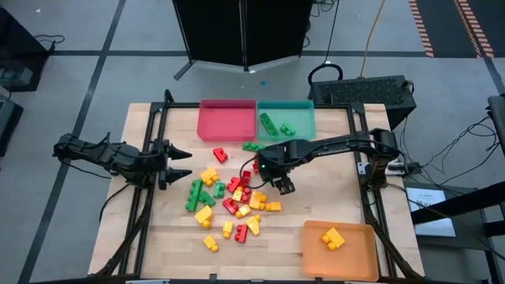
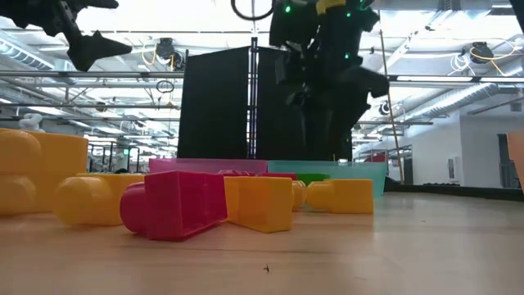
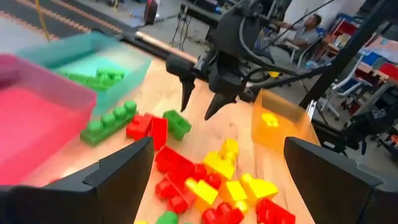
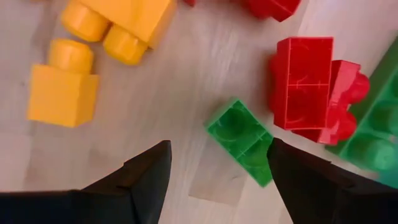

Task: Sort blocks
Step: Put the green game piece into the green bin, then put the red game piece into the red bin

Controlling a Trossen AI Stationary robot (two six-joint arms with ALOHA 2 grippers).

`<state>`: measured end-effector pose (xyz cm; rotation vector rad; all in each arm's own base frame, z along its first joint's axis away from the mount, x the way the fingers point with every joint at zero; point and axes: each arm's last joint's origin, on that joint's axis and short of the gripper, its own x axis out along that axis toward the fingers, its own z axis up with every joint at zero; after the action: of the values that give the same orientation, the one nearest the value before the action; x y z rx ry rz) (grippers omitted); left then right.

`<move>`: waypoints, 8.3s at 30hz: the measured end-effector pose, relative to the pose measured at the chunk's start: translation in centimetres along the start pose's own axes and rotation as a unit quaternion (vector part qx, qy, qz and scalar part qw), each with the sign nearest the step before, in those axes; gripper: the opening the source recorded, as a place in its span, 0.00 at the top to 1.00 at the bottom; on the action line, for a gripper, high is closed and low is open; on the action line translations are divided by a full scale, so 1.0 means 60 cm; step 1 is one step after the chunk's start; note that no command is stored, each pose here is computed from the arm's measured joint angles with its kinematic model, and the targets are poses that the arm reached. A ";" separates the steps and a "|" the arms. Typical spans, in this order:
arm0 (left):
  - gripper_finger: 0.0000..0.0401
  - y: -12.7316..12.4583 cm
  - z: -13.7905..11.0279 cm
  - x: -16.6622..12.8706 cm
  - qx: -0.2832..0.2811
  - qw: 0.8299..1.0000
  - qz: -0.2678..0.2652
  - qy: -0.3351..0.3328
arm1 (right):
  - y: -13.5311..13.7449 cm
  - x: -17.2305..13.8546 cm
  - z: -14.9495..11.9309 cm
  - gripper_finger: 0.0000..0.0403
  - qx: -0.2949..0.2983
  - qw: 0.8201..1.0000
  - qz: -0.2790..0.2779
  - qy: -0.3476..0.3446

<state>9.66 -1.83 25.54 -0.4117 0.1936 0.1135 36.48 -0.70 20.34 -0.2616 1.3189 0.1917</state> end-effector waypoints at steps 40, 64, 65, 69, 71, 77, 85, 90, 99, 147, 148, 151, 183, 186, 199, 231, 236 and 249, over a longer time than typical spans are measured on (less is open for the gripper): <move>0.10 0.005 -0.003 0.000 0.002 0.999 0.037 -0.003 | -0.049 -0.046 0.045 0.99 0.113 0.992 -0.062 -0.008; 0.10 0.013 -0.017 -0.001 0.007 0.998 0.059 0.036 | -0.026 0.010 0.018 0.29 -0.015 0.997 0.001 0.081; 0.10 0.013 -0.017 -0.001 0.005 0.998 0.060 0.037 | -0.025 0.017 0.017 0.29 -0.020 0.996 0.004 0.086; 0.10 0.014 -0.018 -0.002 -0.003 0.997 0.063 0.040 | -0.023 0.047 0.014 0.33 -0.026 0.994 0.014 0.109; 0.10 0.014 -0.018 -0.002 -0.003 0.997 0.063 0.039 | -0.024 0.060 0.014 0.34 -0.029 0.993 0.015 0.115; 0.10 0.014 -0.018 -0.002 -0.009 0.997 0.064 0.039 | -0.028 0.100 0.023 0.42 -0.021 0.994 0.008 0.106; 0.10 0.014 -0.018 -0.002 -0.016 0.997 0.064 0.039 | -0.026 0.113 0.020 0.71 0.014 0.992 0.013 0.123; 0.10 0.014 -0.018 -0.002 -0.016 0.997 0.064 0.038 | -0.026 0.089 0.021 0.71 0.050 0.993 0.004 0.107; 0.10 0.015 -0.017 -0.002 -0.015 0.996 0.078 0.030 | -0.062 -0.064 0.019 0.71 0.122 0.991 -0.045 -0.006; 0.10 0.024 -0.030 0.007 -0.008 0.987 0.149 0.053 | -0.105 -0.029 0.086 0.31 0.066 0.994 -0.011 -0.084; 0.10 0.023 -0.030 0.007 -0.008 0.987 0.148 0.053 | -0.103 -0.017 0.088 0.31 0.067 0.995 -0.008 -0.076; 0.10 0.024 -0.031 0.007 -0.008 0.988 0.147 0.056 | -0.096 0.019 0.093 0.31 0.064 0.996 0.002 -0.057; 0.10 0.024 -0.033 0.007 -0.007 0.988 0.140 0.068 | -0.192 -0.058 0.154 0.99 0.137 0.974 -0.125 -0.127; 0.10 0.024 -0.033 0.007 -0.007 0.988 0.140 0.068 | -0.253 -0.088 0.142 0.99 0.183 0.953 -0.164 -0.178; 0.10 0.024 -0.034 0.007 -0.007 0.988 0.140 0.068 | -0.390 -0.040 0.053 0.95 0.350 0.911 -0.126 -0.180; 0.10 0.024 -0.033 0.007 -0.007 0.988 0.140 0.068 | -0.206 -0.009 0.225 0.31 0.239 0.921 -0.081 -0.295; 0.10 0.023 -0.035 0.007 -0.008 0.988 0.131 0.075 | -0.203 0.032 0.227 0.22 0.311 0.906 -0.085 -0.275; 0.10 0.023 -0.037 0.007 -0.007 0.988 0.125 0.087 | -0.192 0.137 0.224 0.19 0.370 0.900 -0.063 -0.222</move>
<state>9.48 -1.43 22.94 -0.4108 0.4160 0.3262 54.25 -7.81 16.32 0.3327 0.8338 -0.3487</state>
